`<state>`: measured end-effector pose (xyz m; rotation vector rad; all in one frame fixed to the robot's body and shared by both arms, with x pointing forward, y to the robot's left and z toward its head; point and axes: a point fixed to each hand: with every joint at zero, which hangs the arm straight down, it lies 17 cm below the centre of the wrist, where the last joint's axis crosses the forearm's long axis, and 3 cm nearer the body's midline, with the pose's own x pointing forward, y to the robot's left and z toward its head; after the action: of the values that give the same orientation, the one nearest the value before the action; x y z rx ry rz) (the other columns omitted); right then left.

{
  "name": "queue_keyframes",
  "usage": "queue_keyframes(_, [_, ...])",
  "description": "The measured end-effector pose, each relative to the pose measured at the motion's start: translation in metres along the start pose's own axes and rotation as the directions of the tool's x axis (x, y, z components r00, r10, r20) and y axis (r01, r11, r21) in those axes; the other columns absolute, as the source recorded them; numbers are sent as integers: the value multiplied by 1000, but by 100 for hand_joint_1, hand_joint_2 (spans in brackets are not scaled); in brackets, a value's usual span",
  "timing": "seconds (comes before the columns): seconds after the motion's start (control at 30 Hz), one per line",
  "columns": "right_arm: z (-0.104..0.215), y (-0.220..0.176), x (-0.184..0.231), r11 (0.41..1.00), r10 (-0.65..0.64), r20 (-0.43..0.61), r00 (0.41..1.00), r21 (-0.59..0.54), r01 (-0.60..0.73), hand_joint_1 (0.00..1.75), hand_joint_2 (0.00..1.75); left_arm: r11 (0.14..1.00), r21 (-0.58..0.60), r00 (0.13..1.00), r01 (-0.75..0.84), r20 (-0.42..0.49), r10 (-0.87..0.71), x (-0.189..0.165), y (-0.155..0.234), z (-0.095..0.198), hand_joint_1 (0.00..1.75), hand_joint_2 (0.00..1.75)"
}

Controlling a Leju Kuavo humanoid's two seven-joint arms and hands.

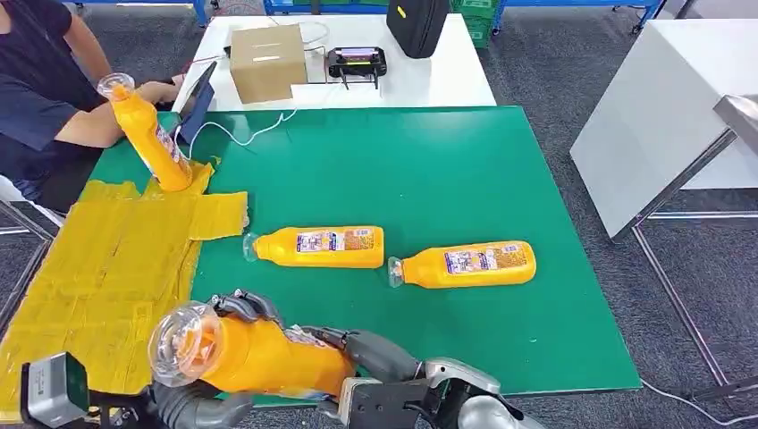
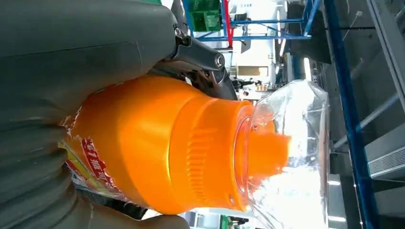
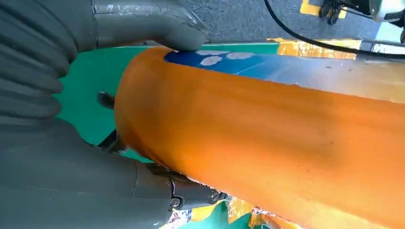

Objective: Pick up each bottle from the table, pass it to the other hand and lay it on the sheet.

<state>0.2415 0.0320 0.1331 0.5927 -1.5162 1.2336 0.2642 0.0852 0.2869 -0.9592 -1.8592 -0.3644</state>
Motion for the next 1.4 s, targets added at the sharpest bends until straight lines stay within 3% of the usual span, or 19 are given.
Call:
queue_keyframes(0.37, [0,2,-4,1000,-14,-7,1000,6,14,175,175,1000,-12,1000,0,-5,0,-2,0,0,175,175])
queue_keyframes(0.4, [0,1,-4,1000,-17,-7,1000,5,17,136,175,1000,-12,1000,-1,-5,1,-3,0,0,175,175])
queue_keyframes(0.43, [-1,0,-4,1000,-18,-7,1000,0,18,0,175,1000,-12,1000,-1,-6,1,-3,0,0,175,175])
queue_keyframes(0.47, [-1,-1,-4,1000,-19,-6,1000,-6,19,0,175,1000,-12,1000,-2,-6,2,-3,0,0,175,175])
queue_keyframes(0.5, [-1,-2,-4,1000,-19,-6,1000,-13,19,0,0,1000,-14,1000,-2,-5,2,-3,0,0,175,175])
queue_keyframes(0.67, [-4,-20,-12,991,37,-62,997,-123,-44,0,0,990,36,990,134,-60,-131,-15,7,-6,175,175])
queue_keyframes(0.77, [15,-19,-19,980,45,-71,996,-188,-58,0,0,959,81,960,270,-95,-263,-22,16,-1,175,175])
queue_keyframes(0.83, [37,-27,-28,962,68,-80,994,-257,-86,0,0,851,136,857,508,-181,-483,-32,40,10,175,175])
queue_keyframes(0.93, [69,-39,-39,923,83,-156,984,-361,-135,0,0,577,139,590,805,-304,-748,-33,81,29,175,175])
queue_keyframes(1.1, [119,-49,-44,873,73,-250,965,-453,-184,0,0,255,88,269,963,-385,-883,-19,128,57,175,175])
queue_keyframes(1.2, [130,-48,-39,869,78,-257,963,-456,-192,0,0,201,69,211,977,-405,-890,-17,139,64,175,175])
queue_keyframes(1.4, [138,-45,-32,871,85,-253,964,-451,-196,0,0,176,57,184,983,-422,-888,-16,147,72,175,175])
